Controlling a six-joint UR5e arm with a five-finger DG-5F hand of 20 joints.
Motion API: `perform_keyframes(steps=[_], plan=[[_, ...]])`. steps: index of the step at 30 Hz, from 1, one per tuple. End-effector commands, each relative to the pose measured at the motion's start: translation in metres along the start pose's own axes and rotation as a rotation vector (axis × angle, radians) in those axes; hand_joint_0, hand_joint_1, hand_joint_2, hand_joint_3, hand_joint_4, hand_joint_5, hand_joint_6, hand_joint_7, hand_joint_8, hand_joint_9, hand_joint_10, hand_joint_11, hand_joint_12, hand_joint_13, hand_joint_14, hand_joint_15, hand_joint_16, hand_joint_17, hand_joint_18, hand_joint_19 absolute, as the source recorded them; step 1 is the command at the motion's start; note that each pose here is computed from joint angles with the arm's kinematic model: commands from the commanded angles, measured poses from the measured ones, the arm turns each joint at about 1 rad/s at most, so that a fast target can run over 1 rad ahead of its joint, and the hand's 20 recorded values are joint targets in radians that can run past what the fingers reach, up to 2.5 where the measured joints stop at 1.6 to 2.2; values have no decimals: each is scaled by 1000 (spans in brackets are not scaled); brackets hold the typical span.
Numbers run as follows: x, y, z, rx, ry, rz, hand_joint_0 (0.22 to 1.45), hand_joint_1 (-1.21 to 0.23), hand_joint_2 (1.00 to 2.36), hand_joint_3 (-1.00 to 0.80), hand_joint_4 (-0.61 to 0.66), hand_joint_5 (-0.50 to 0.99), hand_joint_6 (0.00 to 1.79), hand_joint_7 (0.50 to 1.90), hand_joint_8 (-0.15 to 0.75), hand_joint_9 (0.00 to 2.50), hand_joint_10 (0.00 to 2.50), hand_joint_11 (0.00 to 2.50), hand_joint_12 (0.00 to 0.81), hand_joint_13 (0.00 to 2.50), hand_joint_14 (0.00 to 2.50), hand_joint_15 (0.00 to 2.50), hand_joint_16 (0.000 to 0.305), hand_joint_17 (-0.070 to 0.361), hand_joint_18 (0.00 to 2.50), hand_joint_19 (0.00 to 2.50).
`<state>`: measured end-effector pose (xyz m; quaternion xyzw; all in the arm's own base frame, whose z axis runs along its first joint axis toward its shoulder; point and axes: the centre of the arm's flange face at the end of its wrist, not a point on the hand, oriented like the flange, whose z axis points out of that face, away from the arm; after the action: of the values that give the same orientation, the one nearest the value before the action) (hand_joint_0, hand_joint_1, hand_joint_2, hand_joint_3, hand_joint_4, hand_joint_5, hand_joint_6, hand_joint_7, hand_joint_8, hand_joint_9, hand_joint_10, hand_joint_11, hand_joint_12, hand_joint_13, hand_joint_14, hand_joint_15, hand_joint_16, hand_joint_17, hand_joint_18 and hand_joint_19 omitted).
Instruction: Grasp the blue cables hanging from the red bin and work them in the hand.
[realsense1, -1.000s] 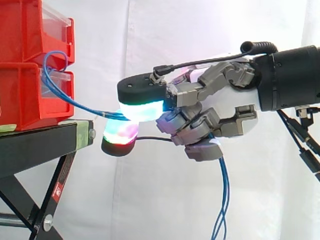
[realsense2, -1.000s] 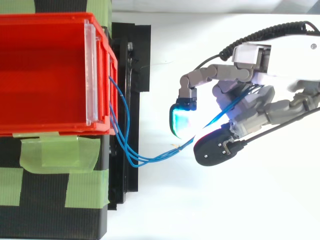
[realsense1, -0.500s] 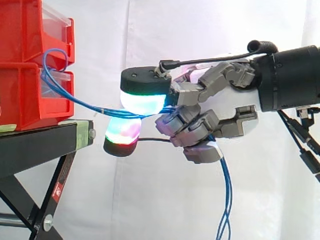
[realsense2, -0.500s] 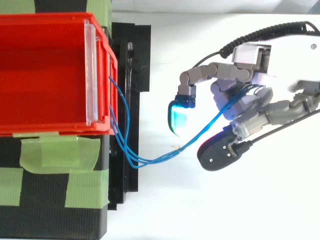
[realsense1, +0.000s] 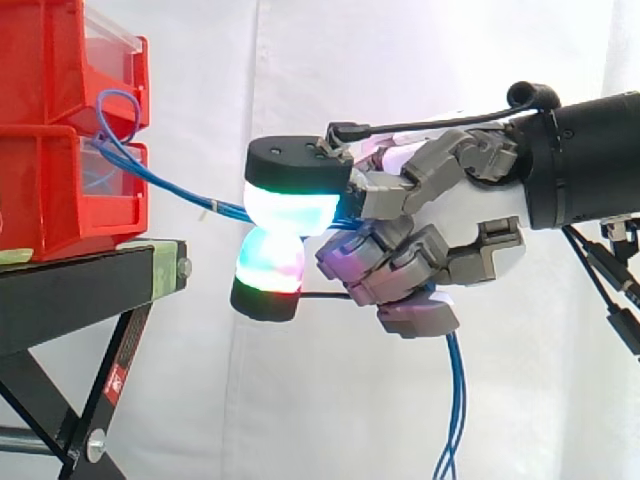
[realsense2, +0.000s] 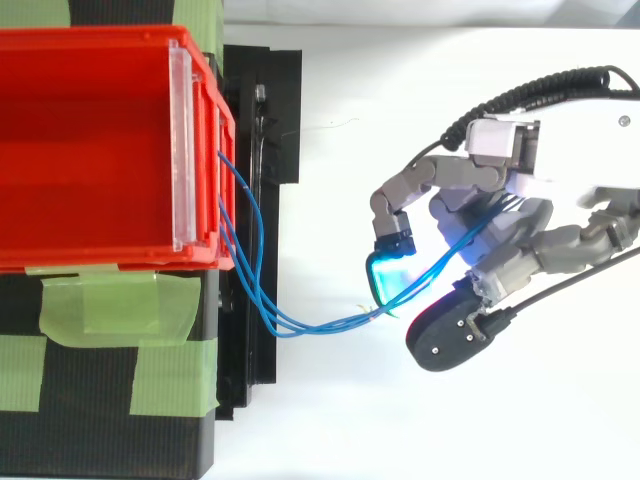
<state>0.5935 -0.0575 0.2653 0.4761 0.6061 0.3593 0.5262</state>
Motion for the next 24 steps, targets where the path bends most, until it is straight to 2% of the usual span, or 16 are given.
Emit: perform_keyframes(steps=[1, 10, 17, 24], plan=[[0, -1, 0, 2, 0, 0, 845, -578, 1002, -956, 215, 105, 698, 1245, 533, 820, 2500, 2500, 581, 1154, 2500, 2090, 49, 110, 1559, 977], [-6, -2, 0, 8, -15, -2, 795, -532, 1000, -1000, 234, 163, 581, 1296, 553, 889, 2500, 2500, 579, 1195, 2500, 2070, 52, 117, 1587, 862], [-16, -6, -1, 28, -75, 0, 832, -550, 1000, -1000, 215, 207, 563, 1314, 553, 926, 2500, 2500, 583, 1202, 2500, 2086, 49, 111, 1599, 921], [-19, -5, -1, 23, -81, 4, 900, -584, 1009, -804, 204, 215, 568, 1326, 548, 936, 2500, 2500, 584, 1207, 2500, 2114, 49, 110, 1608, 958]])
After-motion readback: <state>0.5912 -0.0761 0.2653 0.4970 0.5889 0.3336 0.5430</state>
